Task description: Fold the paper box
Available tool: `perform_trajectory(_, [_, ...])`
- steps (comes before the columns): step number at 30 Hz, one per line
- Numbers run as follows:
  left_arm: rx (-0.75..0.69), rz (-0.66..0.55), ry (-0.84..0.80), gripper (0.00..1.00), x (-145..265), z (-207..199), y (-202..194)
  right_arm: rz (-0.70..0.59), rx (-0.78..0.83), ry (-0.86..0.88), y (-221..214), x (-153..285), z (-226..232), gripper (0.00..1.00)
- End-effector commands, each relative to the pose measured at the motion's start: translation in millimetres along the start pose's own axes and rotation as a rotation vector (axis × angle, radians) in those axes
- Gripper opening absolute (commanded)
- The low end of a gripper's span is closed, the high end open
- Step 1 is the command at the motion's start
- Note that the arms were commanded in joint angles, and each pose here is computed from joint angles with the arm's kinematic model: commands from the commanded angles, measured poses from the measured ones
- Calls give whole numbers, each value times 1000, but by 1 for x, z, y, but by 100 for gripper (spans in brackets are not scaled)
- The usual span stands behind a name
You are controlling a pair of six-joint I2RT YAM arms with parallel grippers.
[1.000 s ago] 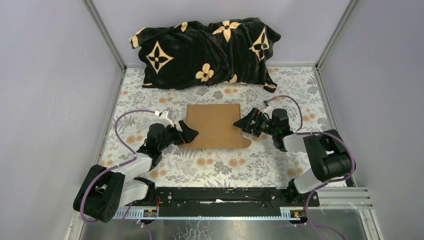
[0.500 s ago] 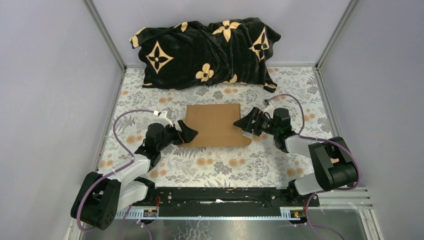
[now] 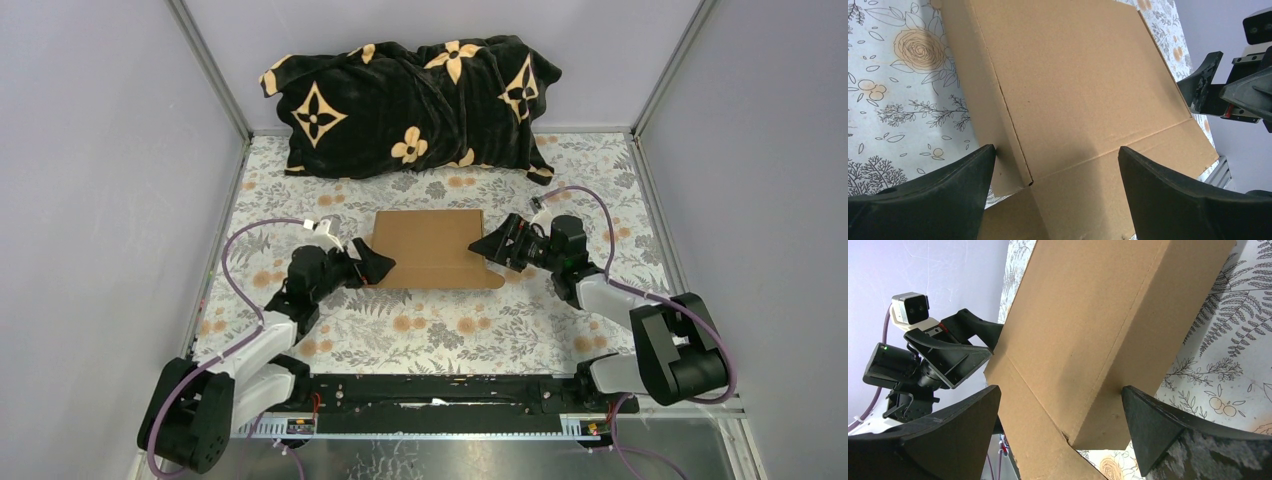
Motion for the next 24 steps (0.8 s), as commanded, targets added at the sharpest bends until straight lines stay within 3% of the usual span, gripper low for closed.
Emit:
perform_trajectory(1, [-1, -54, -65, 99, 2, -19, 22, -13, 70, 84, 10, 2, 32, 100])
perform_trajectory(24, [27, -101, -114, 99, 19, -50, 53, -37, 82, 129, 17, 19, 65, 100])
Point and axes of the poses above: each gripper's point midway between its finger pads, its own x axis back along the fingers, its own z axis along the line the jaws close on, y = z × x, the point moved 2 cm from there along x, back along the fingers, and after that the axes turned 6 degrees about -x, right-handed, at the moved point
